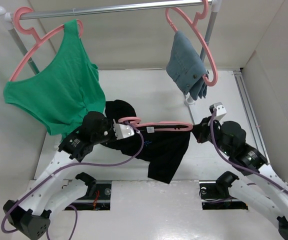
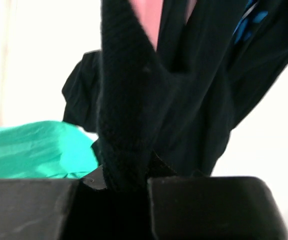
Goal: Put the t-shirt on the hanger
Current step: Place tshirt on hanger
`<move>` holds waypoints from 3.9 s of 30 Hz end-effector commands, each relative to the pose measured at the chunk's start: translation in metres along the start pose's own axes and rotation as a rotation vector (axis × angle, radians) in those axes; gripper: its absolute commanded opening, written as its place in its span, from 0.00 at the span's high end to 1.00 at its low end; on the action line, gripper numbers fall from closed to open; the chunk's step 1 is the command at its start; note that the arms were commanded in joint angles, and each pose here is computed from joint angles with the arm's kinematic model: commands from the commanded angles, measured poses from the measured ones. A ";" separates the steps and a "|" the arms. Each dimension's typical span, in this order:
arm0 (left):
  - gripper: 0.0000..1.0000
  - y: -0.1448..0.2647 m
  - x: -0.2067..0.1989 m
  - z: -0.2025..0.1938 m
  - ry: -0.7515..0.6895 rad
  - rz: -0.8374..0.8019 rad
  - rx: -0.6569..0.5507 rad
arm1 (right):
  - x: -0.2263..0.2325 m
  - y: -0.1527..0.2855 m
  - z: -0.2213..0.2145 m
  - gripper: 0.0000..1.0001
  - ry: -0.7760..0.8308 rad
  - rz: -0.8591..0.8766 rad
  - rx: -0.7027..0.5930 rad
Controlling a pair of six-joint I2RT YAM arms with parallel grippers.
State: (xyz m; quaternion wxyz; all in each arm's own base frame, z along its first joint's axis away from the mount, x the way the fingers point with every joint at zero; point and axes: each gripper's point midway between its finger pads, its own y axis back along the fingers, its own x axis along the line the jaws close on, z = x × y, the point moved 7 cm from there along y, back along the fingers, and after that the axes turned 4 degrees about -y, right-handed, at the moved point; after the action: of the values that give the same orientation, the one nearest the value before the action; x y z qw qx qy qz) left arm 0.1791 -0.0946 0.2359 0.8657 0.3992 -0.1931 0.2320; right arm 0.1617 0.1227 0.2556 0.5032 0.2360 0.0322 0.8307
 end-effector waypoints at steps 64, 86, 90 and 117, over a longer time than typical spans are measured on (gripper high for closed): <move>1.00 0.008 0.011 0.060 -0.130 -0.070 -0.114 | 0.038 0.014 0.057 0.61 0.508 0.238 0.255; 1.00 0.004 0.013 0.076 -0.145 -0.157 -0.166 | 0.138 0.001 0.071 0.30 0.649 0.623 0.152; 1.00 0.007 0.010 0.079 -0.137 -0.173 -0.197 | 0.144 -0.018 0.069 0.34 0.646 0.606 0.101; 0.92 -0.007 0.078 0.049 0.141 -0.065 -0.138 | 0.086 0.058 0.066 1.00 0.565 0.429 0.090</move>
State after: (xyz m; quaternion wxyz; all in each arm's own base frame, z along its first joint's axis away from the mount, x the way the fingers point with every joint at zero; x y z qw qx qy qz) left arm 0.2092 -0.1497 0.2912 0.9414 0.2863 -0.1549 0.0879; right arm 0.1238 0.1806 0.3476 0.2596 -0.0032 0.1538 0.9534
